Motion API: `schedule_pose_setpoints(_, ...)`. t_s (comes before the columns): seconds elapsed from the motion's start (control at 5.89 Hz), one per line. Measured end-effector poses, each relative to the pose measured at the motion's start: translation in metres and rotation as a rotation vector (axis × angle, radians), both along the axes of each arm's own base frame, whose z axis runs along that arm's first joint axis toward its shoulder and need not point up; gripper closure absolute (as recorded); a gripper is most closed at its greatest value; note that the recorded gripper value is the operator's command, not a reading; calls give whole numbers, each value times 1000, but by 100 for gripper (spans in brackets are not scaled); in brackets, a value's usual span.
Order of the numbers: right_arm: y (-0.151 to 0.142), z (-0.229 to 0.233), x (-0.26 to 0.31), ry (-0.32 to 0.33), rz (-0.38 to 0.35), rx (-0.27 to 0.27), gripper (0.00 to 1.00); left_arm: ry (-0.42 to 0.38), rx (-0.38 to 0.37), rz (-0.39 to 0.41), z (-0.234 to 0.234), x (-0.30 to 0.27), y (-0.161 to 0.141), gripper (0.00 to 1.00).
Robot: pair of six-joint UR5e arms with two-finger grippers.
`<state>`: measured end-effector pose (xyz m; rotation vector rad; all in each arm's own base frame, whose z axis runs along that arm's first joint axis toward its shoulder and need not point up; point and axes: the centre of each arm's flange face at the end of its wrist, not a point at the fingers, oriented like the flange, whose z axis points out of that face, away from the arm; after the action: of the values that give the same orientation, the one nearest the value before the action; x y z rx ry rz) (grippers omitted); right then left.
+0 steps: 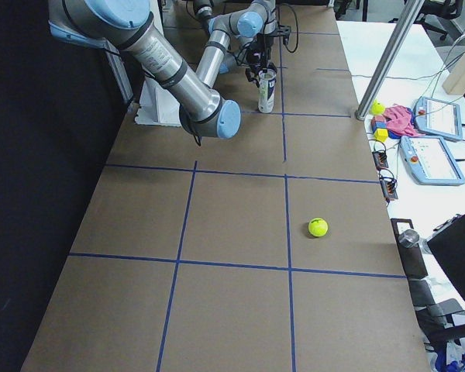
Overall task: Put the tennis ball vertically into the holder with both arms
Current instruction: 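Open the right gripper to drop the ball into the tube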
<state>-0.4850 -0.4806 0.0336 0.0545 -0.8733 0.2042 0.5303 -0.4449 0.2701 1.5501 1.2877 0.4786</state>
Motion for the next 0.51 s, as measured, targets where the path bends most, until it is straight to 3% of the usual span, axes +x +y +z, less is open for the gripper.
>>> schedule_pose_setpoints(0.51, -1, 8, -2, 11, -14, 9, 0, 2, 1, 0, -1, 0, 0, 11)
